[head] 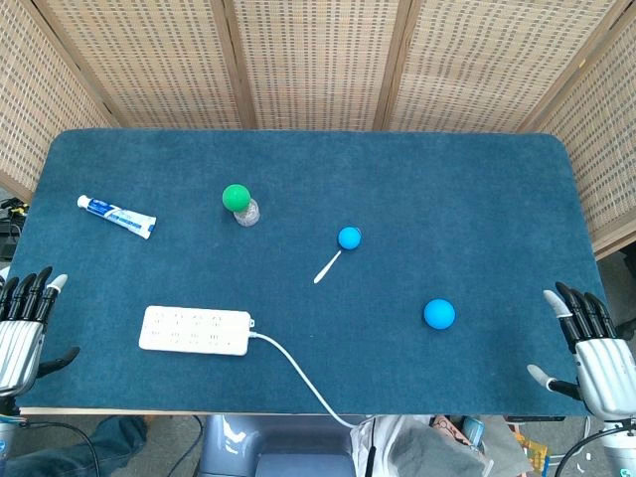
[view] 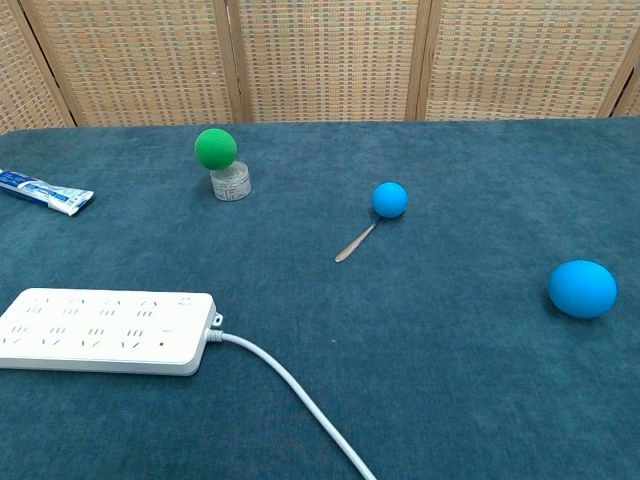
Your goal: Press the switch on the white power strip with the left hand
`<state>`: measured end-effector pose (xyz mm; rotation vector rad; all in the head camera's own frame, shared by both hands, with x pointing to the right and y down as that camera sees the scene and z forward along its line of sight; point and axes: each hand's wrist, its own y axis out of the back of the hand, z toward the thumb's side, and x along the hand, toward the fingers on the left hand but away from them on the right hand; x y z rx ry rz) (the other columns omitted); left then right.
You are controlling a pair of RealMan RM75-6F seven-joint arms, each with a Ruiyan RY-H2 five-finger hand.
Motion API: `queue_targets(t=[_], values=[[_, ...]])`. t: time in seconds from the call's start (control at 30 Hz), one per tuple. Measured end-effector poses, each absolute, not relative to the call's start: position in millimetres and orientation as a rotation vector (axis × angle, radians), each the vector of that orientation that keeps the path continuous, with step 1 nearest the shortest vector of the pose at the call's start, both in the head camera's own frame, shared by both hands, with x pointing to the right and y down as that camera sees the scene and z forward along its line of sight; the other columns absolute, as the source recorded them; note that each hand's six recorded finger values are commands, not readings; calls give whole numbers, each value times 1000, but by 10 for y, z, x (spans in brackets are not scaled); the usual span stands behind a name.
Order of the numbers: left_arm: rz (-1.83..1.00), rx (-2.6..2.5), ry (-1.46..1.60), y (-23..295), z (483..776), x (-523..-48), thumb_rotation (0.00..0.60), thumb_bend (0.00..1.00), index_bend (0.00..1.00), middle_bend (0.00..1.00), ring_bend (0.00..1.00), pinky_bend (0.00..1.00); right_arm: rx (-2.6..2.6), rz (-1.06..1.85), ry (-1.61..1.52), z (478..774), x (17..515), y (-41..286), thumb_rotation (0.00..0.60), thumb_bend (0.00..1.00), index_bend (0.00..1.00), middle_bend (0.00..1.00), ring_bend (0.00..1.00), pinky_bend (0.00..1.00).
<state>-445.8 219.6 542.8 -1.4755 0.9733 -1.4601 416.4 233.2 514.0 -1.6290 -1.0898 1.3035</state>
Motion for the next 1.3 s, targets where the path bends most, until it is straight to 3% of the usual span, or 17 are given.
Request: queue_targets(t=[0.23,0.27,0.3,0.37,0.4,0.47,0.53,0.57,0.67,0.73,0.8,0.97,1.2,1.3], values=[[-1466,-1481,966,2203,5442,-4460,600,5,0,0,0,0,-1629,1309,-1083,5154,4160,2337,600,0,0,0,0,0],[-1468,-1480,962,2205,5443,-4461,600,5,0,43,11,0,-1630,1309,-1083,5155,4159,2337,600,0,0,0,0,0],[-1470,-1481,958,2207,5444,-4461,600,5,0,205,108,47,-1630,1309,-1083,5155,4157,2337,600,0,0,0,0,0],[-1471,-1484,953,2210,5444,-4456,600,5,0,577,372,319,-1631,1305,-1084,5151,4149,2335,600,0,0,0,0,0],[-1470,-1486,954,2209,5443,-4454,600,5,0,754,537,534,-1631,1303,-1086,5147,4145,2333,600,0,0,0,0,0],[-1477,-1502,965,2218,5461,-4450,600,13,0,902,696,759,-1631,1301,-1084,5146,4137,2331,600,0,0,0,0,0],[-1492,-1530,973,2227,5503,-4435,600,102,0,992,841,941,-1633,1306,-1083,5155,4137,2331,600,0,0,0,0,0],[-1496,-1539,973,2227,5523,-4423,600,157,0,1000,870,974,-1634,1309,-1083,5159,4140,2332,600,0,0,0,0,0],[-1483,-1559,980,2219,5569,-4355,600,513,0,1000,908,1000,-1634,1313,-1091,5155,4155,2329,600,0,0,0,0,0],[-1463,-1587,967,2229,5620,-4277,600,860,0,1000,914,1000,-1634,1310,-1103,5141,4169,2320,600,0,0,0,0,0],[-1455,-1622,942,2246,5701,-4211,600,990,0,1000,916,1000,-1636,1308,-1113,5128,4183,2313,600,0,0,0,0,0],[-1459,-1763,864,2324,6015,-3975,600,1000,30,1000,916,1000,-1648,1310,-1126,5127,4214,2294,600,0,0,0,0,0],[-1505,-1994,746,2509,6458,-3488,600,1000,193,1000,916,1000,-1668,1317,-1135,5148,4243,2278,600,0,0,0,0,0],[-1512,-2023,710,2549,6566,-3281,600,1000,213,1000,916,1000,-1675,1320,-1138,5153,4257,2271,600,0,0,0,0,0]])
